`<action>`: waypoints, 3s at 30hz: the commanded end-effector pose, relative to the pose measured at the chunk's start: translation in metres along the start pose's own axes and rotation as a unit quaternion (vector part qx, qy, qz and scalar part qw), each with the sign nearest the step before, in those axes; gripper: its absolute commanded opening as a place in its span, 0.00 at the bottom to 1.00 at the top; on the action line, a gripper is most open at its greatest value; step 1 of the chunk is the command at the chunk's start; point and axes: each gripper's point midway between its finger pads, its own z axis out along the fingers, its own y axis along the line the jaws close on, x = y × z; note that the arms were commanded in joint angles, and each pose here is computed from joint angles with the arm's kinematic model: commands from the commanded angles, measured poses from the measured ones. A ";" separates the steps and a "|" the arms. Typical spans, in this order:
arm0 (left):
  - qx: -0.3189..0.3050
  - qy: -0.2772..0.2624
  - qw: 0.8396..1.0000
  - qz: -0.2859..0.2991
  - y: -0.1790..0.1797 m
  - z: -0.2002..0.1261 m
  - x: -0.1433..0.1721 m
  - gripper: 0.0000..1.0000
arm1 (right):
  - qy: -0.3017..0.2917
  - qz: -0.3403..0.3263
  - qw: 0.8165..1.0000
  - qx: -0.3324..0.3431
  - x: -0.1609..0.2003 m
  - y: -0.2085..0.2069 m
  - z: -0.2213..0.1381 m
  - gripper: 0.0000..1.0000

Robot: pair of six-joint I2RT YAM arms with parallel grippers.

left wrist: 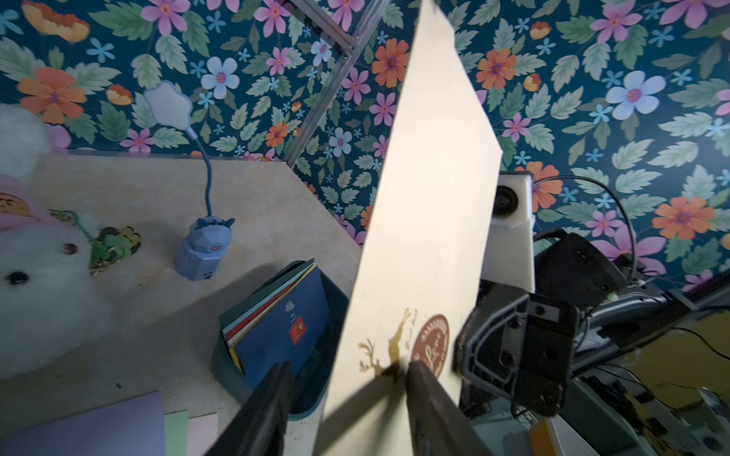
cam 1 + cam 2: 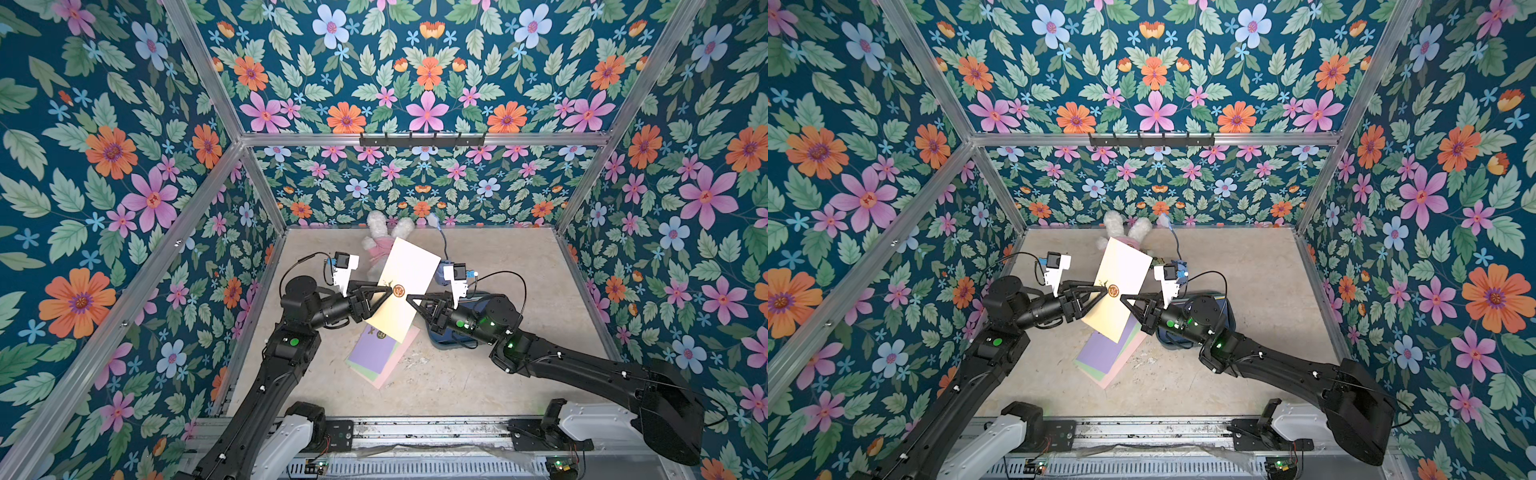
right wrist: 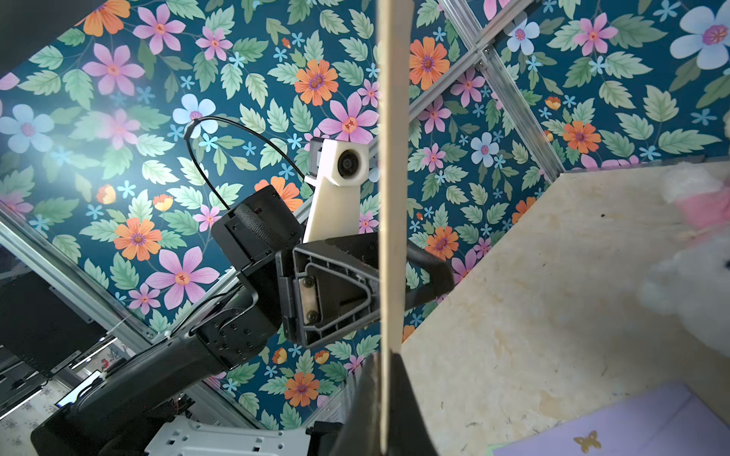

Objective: Put the sealed envelopes into the storage box
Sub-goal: Pick up the envelope from the center of the board, then place the envelope in the storage box.

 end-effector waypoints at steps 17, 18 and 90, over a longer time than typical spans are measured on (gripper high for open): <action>0.002 0.048 0.997 0.053 0.002 0.011 -0.006 0.00 | 0.013 -0.045 0.996 0.070 -0.017 -0.050 -0.022 0.44; 0.001 0.059 0.997 0.052 0.005 0.015 -0.007 0.00 | 0.003 -0.043 0.995 0.094 -0.025 -0.066 -0.036 0.44; -0.068 0.293 0.937 0.179 0.068 0.212 0.092 0.23 | -0.020 0.079 0.863 0.499 -0.062 -0.272 -0.217 0.34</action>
